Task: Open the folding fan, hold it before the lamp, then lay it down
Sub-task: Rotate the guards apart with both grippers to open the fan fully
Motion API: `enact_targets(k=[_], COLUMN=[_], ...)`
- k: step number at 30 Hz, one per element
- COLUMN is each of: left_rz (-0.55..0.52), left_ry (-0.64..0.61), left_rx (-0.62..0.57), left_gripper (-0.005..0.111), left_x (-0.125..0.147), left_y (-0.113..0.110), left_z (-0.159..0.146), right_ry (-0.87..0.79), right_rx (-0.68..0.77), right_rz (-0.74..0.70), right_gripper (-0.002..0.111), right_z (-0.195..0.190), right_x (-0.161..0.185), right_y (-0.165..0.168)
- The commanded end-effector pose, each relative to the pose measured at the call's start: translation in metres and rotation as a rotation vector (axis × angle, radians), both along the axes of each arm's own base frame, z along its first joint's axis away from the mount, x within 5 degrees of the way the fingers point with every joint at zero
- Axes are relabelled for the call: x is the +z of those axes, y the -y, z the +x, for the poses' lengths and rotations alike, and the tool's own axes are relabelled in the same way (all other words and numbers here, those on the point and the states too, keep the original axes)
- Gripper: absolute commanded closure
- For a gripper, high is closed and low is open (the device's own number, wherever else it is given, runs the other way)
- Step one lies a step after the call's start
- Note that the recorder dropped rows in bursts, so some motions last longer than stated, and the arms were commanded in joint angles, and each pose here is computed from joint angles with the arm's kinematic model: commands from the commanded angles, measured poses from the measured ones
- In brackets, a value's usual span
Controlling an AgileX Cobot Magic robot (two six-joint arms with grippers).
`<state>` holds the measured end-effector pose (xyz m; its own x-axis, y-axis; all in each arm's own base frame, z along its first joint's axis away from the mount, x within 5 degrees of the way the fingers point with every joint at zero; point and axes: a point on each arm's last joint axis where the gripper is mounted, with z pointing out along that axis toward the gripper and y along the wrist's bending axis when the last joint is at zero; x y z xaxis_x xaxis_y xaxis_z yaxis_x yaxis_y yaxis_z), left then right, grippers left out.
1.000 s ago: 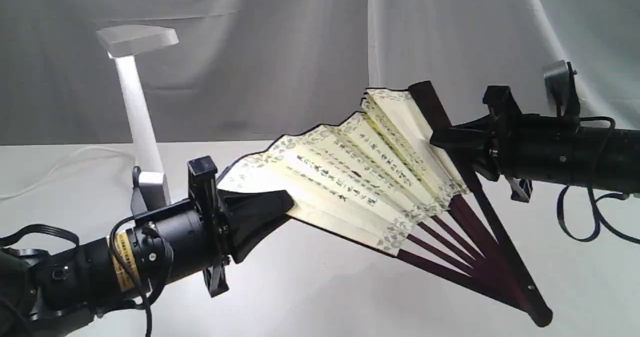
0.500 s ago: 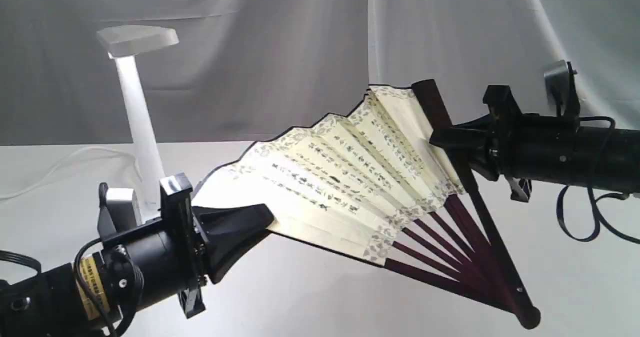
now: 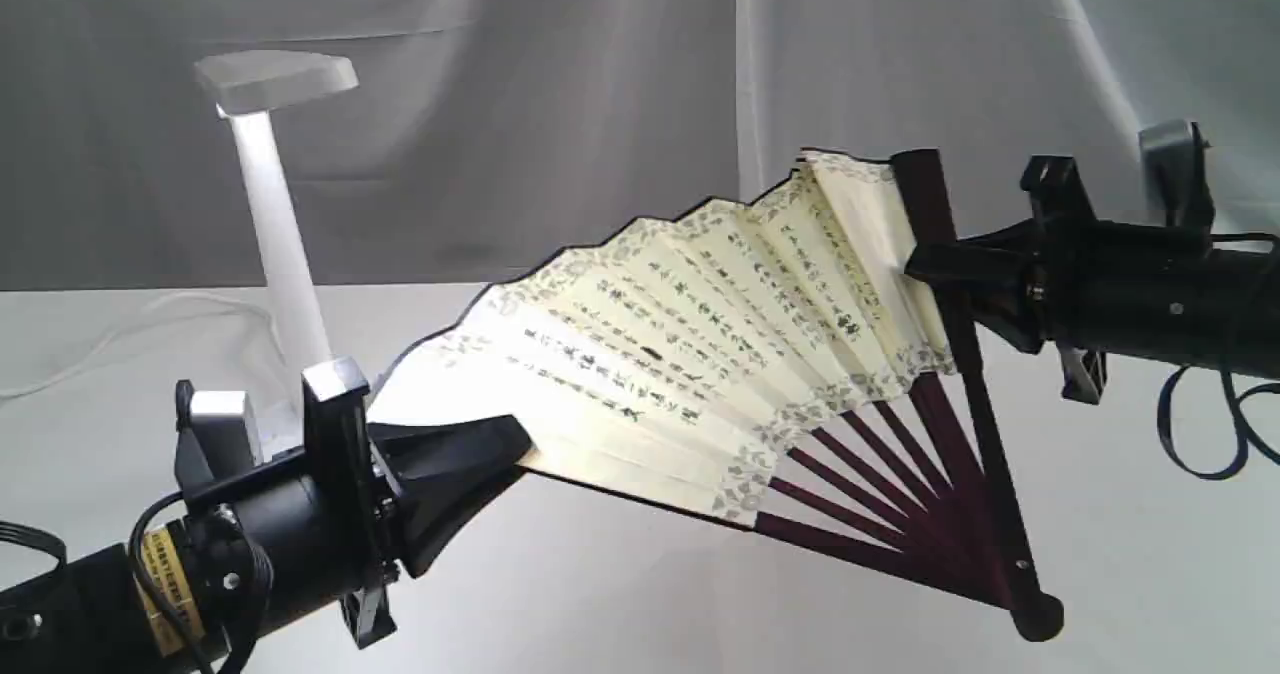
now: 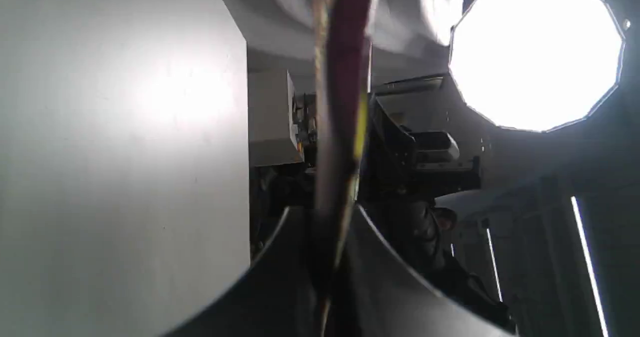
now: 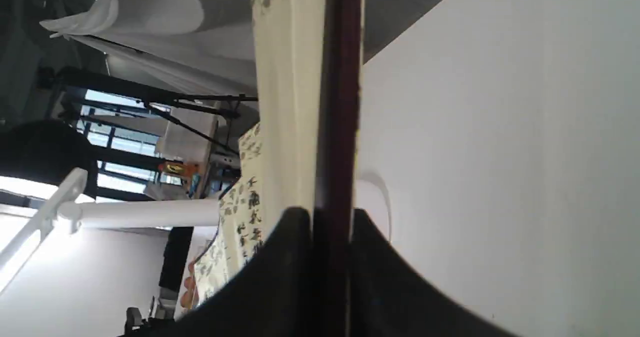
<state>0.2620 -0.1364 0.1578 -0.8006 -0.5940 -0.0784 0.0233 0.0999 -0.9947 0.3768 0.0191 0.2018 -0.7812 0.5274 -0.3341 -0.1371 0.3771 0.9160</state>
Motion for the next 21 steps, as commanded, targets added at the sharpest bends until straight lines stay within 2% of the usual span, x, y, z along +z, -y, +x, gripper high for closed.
enact_targets(k=[1, 12, 21], left_rz=[-0.037, -0.051, -0.027], left_ry=[0.021, 0.003, 0.025], left_rx=[0.064, 0.112, 0.165], left_gripper=[0.107, 0.107, 0.107], left_x=[0.006, 0.005, 0.011], left_y=[-0.005, -0.009, -0.021], left_z=[0.003, 0.003, -0.022], right_ry=[0.043, 0.046, 0.041], right_rx=[0.024, 0.039, 0.027], right_rz=[-0.006, 0.014, 0.004], right_gripper=[0.108, 0.108, 0.108], right_z=[-0.003, -0.004, -0.003], right_x=[0.006, 0.007, 0.006], right_y=[0.009, 0.009, 0.009])
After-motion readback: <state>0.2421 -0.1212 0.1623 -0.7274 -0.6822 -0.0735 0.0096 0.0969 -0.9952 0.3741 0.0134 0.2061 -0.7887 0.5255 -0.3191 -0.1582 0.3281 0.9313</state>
